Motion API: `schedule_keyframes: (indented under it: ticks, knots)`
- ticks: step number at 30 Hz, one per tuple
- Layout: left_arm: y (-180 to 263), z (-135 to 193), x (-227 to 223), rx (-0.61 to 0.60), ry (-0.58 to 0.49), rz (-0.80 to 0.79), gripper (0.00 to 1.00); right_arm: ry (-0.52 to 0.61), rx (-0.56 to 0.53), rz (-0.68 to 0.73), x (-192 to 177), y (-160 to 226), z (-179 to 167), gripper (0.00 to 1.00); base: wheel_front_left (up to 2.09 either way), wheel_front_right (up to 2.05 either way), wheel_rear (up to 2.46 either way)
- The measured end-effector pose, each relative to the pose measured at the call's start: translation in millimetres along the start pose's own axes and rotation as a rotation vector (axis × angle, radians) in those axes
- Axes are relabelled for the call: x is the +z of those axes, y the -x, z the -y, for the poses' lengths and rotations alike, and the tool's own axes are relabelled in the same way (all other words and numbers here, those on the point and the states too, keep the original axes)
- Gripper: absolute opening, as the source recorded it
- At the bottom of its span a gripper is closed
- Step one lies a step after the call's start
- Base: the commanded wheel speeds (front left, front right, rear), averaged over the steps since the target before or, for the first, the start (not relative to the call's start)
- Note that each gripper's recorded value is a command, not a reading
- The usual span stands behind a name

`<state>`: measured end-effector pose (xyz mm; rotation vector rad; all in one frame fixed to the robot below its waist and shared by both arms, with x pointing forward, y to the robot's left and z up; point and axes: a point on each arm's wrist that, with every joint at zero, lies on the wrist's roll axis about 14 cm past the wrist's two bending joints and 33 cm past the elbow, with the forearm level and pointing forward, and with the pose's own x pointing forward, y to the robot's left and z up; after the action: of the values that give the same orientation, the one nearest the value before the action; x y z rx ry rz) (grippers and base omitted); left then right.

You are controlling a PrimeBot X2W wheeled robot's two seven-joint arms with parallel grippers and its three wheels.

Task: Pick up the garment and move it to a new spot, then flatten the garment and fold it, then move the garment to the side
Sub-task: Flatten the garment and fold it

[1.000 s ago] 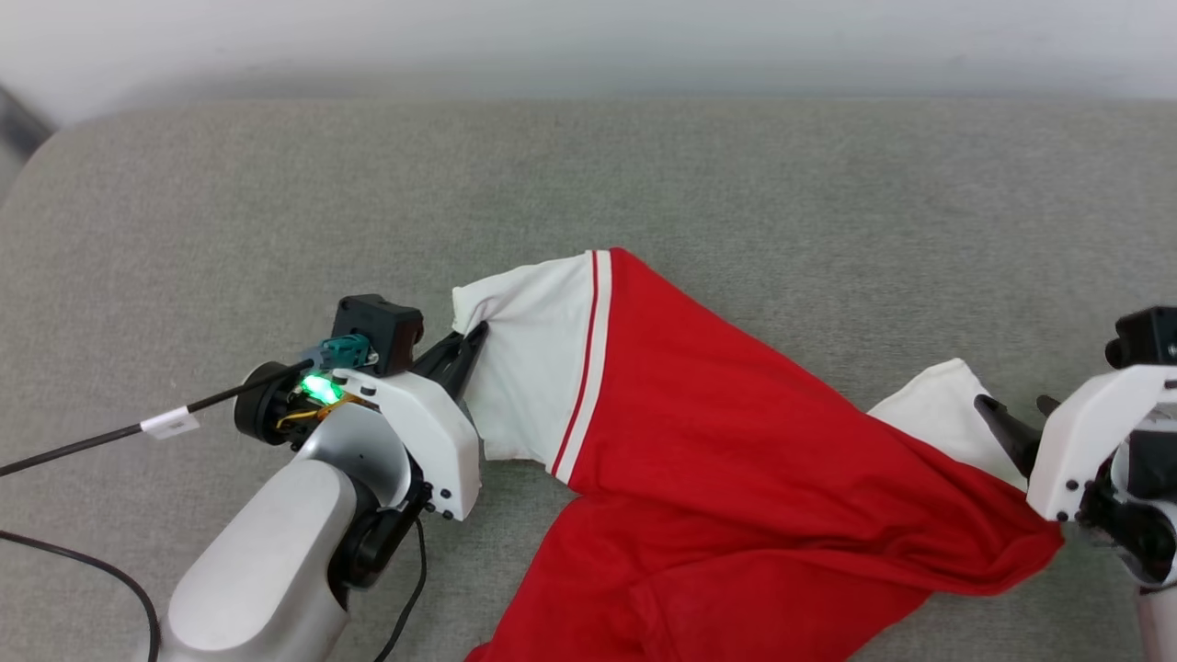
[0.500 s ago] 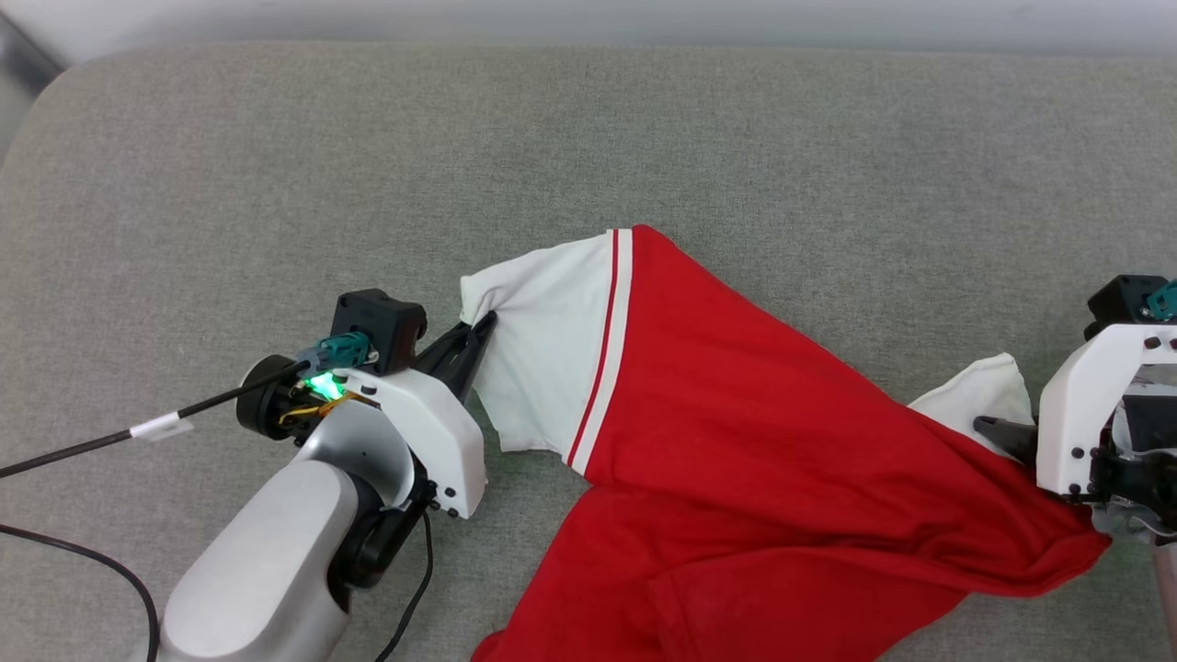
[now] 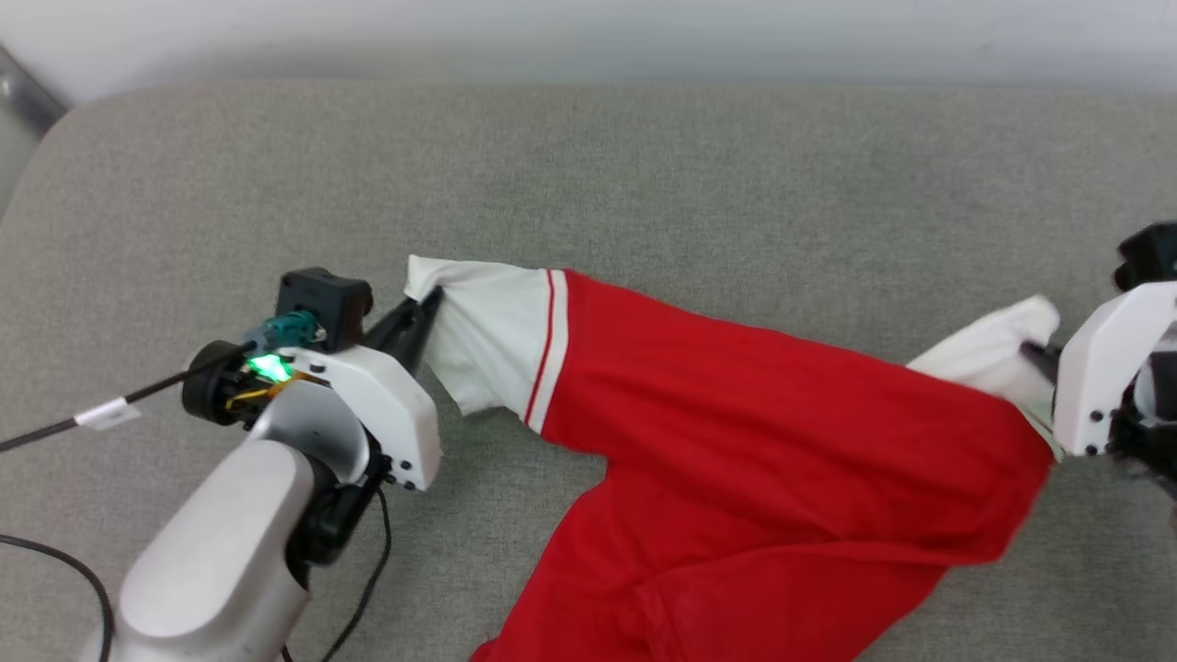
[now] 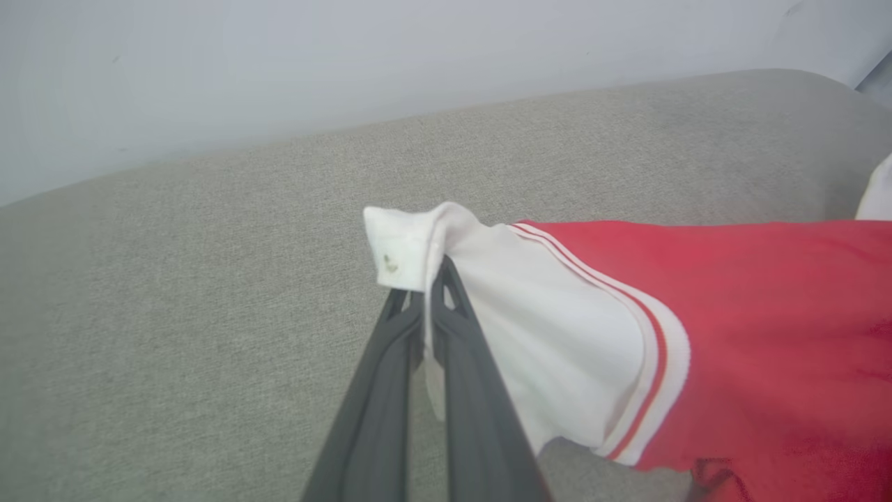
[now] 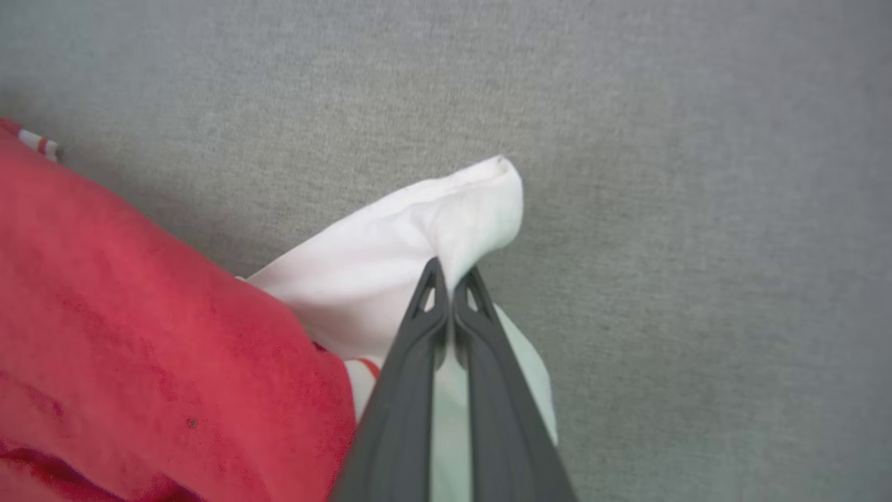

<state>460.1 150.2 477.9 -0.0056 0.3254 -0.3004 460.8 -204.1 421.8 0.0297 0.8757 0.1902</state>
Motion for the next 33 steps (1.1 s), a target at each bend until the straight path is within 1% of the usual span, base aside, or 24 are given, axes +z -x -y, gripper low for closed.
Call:
schedule_keyframes:
  ticks: [4,9,13,16,21,25,26,28,33]
  knots:
    - [7,-16,27,0.046,-0.037,0.050,0.00,0.015,-0.064,0.185,42,29,15,0.00,0.00,0.00,0.00]
    - [16,-29,68,0.090,-0.088,0.124,0.00,0.025,-0.121,0.364,85,70,25,0.00,0.00,0.00,0.00]
    - [19,-36,118,0.115,-0.121,0.215,0.00,0.044,-0.156,0.511,124,106,27,0.00,0.00,0.00,0.00]
    - [15,-43,154,0.137,-0.130,0.278,0.00,0.049,-0.169,0.597,152,126,28,0.00,0.00,0.00,0.00]
    - [1,-64,210,0.188,-0.118,0.392,0.00,0.089,-0.188,0.761,210,151,23,0.00,0.00,0.00,0.00]
    - [-11,-80,253,0.223,-0.135,0.498,0.00,0.112,-0.199,0.898,254,166,21,0.00,0.00,0.00,0.00]
    - [-13,-85,265,0.232,-0.120,0.536,0.00,0.108,-0.196,0.937,267,170,20,0.00,0.00,0.00,0.00]
    - [-21,-93,280,0.241,-0.116,0.575,0.00,0.153,-0.220,0.986,285,172,18,0.00,0.00,0.00,0.00]
    - [-37,-111,321,0.258,-0.132,0.713,0.00,0.197,-0.230,1.108,329,174,12,0.00,0.00,0.00,0.00]
